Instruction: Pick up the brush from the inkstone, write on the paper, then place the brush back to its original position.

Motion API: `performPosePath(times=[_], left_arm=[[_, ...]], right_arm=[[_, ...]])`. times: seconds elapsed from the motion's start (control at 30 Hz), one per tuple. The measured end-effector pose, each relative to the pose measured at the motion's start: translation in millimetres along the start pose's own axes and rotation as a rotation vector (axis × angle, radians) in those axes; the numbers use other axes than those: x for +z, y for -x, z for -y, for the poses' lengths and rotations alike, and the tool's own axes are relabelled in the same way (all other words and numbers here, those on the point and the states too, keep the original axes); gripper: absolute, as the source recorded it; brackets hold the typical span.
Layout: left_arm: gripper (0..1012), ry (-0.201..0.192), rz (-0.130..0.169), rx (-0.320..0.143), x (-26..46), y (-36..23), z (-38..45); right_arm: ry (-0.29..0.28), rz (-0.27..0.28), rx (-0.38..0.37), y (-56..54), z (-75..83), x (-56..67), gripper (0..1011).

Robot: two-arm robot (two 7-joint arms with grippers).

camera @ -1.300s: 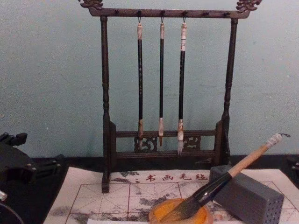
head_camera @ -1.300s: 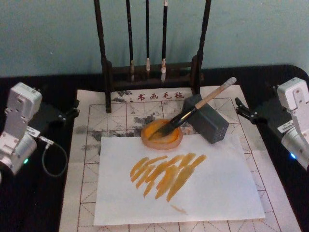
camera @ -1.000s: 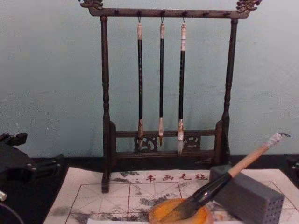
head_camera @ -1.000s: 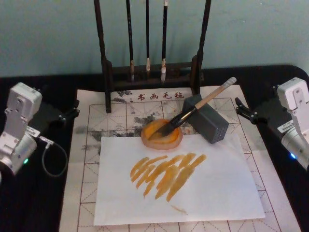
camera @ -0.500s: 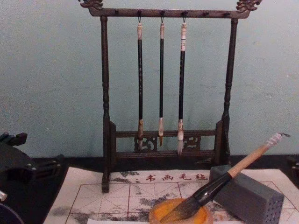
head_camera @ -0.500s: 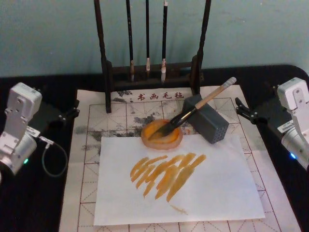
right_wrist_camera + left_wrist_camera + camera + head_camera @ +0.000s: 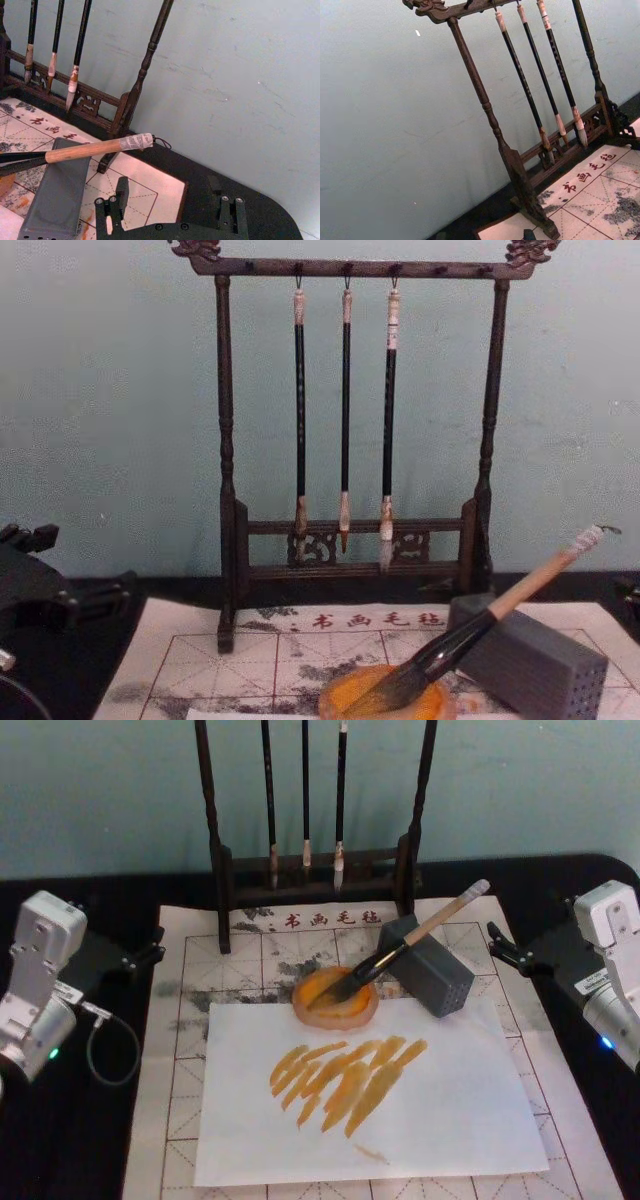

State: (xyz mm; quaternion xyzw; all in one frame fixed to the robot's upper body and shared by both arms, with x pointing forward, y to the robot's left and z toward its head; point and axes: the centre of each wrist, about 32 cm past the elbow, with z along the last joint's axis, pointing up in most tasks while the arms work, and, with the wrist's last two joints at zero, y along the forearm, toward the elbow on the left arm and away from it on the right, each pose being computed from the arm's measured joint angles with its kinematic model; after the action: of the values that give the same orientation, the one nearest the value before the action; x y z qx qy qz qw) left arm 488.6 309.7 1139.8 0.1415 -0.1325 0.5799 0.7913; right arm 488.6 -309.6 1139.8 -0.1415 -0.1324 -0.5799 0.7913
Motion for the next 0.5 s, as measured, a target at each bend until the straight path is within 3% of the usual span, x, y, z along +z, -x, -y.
performPosePath(times=[0.2,0.5], left_arm=[[1001,0.000,0.000,0.000,0.0,0.0,0.0],[1001,0.000,0.000,0.000,0.0,0.0,0.0]], right_arm=[[-0.005,-0.036,0.008,-1.5,1.5,1.0,1002],[0.007,-0.232,0.049,-5.8,6.6,5.4,1003]])
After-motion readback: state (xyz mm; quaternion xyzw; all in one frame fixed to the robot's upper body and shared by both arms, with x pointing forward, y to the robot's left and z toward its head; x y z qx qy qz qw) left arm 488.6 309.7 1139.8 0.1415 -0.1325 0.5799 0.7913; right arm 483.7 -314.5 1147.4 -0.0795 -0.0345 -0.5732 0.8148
